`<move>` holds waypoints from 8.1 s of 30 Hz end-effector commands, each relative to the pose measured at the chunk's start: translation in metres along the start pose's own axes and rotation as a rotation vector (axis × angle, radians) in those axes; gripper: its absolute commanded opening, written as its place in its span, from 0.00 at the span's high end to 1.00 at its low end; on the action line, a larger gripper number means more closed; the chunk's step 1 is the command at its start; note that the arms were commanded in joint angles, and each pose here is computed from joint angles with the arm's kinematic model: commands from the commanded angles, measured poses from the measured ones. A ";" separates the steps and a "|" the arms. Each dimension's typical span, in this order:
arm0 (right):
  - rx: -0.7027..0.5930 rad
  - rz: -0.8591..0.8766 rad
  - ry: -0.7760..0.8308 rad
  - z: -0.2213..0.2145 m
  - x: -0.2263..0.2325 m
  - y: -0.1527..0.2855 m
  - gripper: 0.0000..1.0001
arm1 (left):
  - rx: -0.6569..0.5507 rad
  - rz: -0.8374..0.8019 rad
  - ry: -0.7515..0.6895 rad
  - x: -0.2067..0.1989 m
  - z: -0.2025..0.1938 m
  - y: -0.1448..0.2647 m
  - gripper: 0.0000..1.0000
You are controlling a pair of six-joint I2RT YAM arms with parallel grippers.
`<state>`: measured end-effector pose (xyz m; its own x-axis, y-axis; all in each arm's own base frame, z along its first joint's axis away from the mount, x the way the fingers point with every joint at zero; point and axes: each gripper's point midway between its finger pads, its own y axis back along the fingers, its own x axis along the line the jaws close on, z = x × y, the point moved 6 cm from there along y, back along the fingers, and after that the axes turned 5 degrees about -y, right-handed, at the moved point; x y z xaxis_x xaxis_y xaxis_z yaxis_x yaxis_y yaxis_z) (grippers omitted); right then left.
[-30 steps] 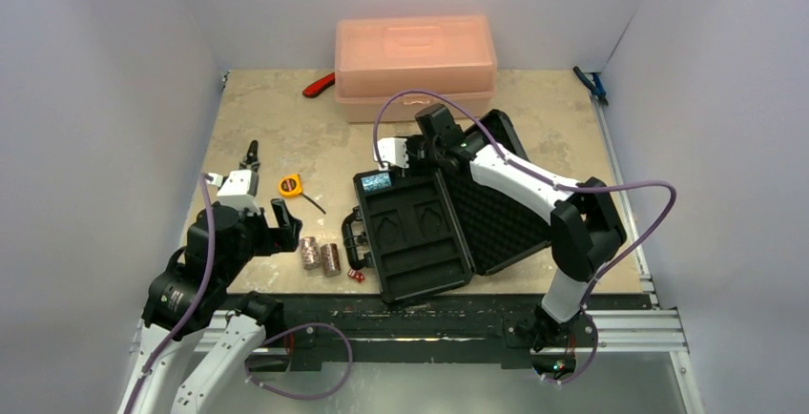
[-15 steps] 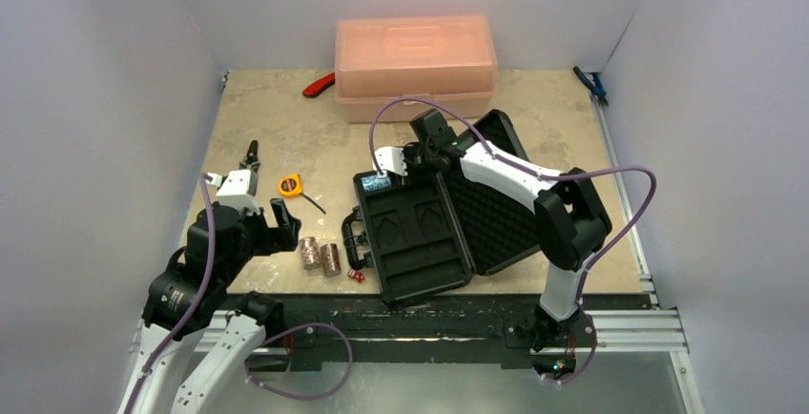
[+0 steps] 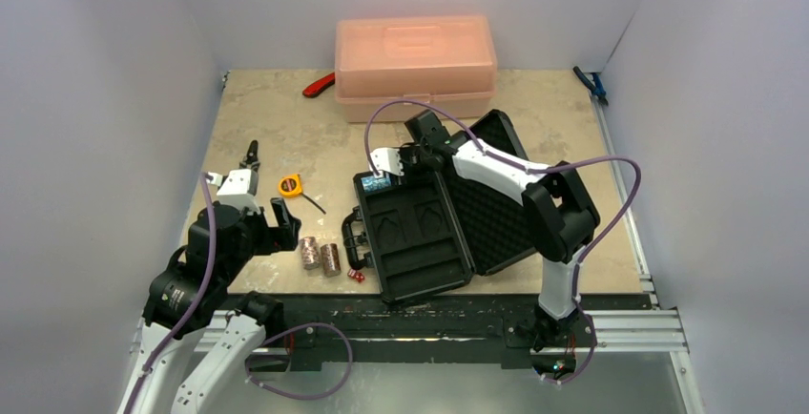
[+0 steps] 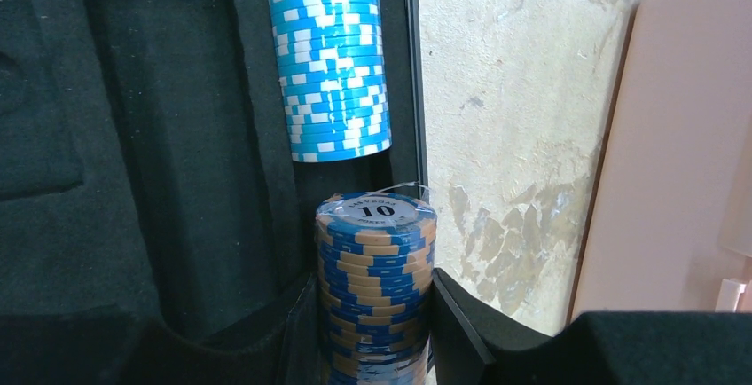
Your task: Pack up texas hold em set
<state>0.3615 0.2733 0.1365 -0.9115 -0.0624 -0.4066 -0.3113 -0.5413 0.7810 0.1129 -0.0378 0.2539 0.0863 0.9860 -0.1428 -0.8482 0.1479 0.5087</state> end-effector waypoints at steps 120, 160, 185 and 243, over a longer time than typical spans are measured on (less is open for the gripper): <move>-0.169 -0.263 -1.270 -0.002 0.010 -0.002 1.00 | -0.055 0.051 -0.006 0.007 0.005 0.001 0.16; -0.461 -0.626 -1.246 0.027 0.015 0.193 0.01 | -0.014 0.091 0.013 0.009 0.004 -0.004 0.00; -0.469 -0.624 -1.486 0.011 0.046 0.187 0.01 | 0.088 0.153 0.003 0.010 0.001 -0.021 0.00; -0.314 -0.471 -1.377 0.006 0.041 0.127 0.01 | 0.703 0.110 0.172 -0.058 -0.111 -0.117 0.44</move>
<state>0.2778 0.1994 0.2013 -0.2905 0.9135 0.2848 -0.7148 -0.4050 0.5702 0.1448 -0.1193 0.1140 -0.0932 0.9811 -0.1694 -0.2850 0.1367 0.9487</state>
